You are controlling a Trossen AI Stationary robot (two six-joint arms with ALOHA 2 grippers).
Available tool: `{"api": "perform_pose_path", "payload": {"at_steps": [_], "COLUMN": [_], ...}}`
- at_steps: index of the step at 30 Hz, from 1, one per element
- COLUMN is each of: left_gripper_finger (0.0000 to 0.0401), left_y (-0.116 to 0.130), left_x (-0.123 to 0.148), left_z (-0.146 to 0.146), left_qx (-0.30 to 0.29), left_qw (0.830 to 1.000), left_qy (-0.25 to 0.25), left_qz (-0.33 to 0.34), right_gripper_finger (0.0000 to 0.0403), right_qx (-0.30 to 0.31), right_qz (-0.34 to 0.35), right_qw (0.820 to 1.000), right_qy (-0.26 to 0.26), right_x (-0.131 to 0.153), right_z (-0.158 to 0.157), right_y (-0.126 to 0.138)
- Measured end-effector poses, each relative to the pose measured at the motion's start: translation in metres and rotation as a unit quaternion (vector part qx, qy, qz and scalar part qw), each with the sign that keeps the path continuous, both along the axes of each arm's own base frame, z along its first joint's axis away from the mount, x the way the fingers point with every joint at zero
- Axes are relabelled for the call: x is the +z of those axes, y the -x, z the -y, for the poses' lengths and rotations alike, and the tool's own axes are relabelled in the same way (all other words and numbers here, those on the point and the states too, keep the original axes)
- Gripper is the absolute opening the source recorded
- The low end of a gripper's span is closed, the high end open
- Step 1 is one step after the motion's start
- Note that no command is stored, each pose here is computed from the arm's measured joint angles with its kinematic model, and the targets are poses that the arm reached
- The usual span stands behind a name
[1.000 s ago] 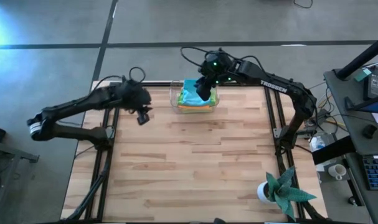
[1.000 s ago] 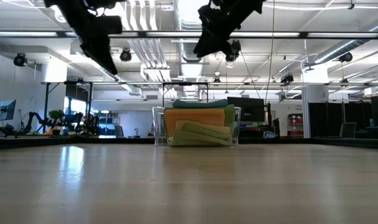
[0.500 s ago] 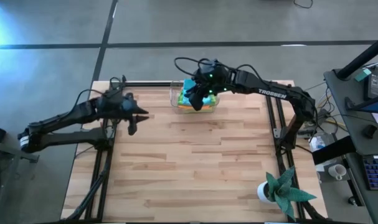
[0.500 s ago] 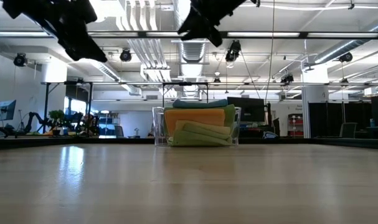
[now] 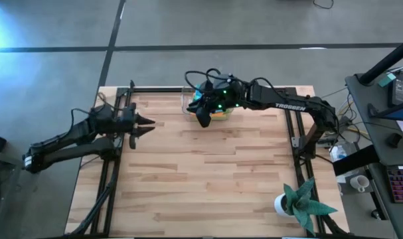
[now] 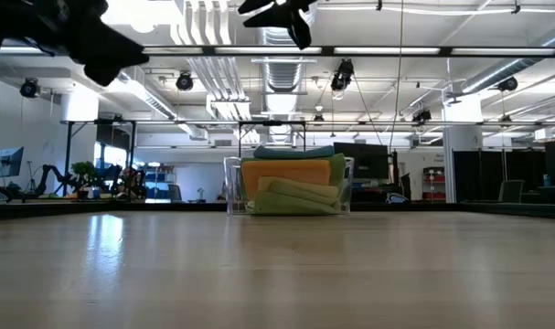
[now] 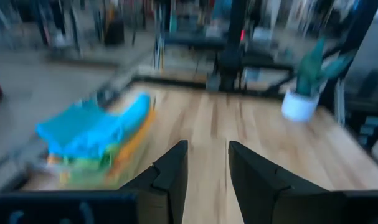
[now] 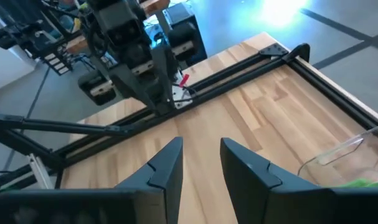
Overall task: Fold microfiber towels
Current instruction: Return to Home Position
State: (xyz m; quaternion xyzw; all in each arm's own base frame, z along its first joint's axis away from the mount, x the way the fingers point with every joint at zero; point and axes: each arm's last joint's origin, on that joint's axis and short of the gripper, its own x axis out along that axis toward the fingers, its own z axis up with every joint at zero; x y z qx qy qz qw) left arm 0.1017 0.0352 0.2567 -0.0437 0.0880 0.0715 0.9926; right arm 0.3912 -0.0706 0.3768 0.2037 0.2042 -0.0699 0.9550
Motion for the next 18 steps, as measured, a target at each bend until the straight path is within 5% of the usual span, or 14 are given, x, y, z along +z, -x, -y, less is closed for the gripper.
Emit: {"api": "perform_pose_path", "payload": {"at_steps": [8, 14, 18], "left_gripper_finger": [0.01, 0.01, 0.01], "left_y": [-0.002, -0.005, -0.008], "left_x": [-0.015, -0.034, -0.049], "left_z": [-0.001, -0.002, -0.004], "left_qx": [0.003, 0.006, 0.011], "left_qw": [0.995, 0.996, 0.994], "left_qy": [-0.004, 0.001, 0.051], "left_qz": [0.097, 0.092, 0.097], "right_gripper_finger": [0.0105, 0.0105, 0.0105], "right_qx": [0.001, -0.004, 0.001], "right_qz": [-0.018, -0.03, -0.022], "right_qw": [1.0, 0.998, 0.996], "right_qy": [-0.001, 0.05, 0.089], "right_x": [0.008, 0.035, 0.058], "right_z": [-0.002, 0.007, 0.009], "right_y": [0.008, 0.042, 0.073]}}
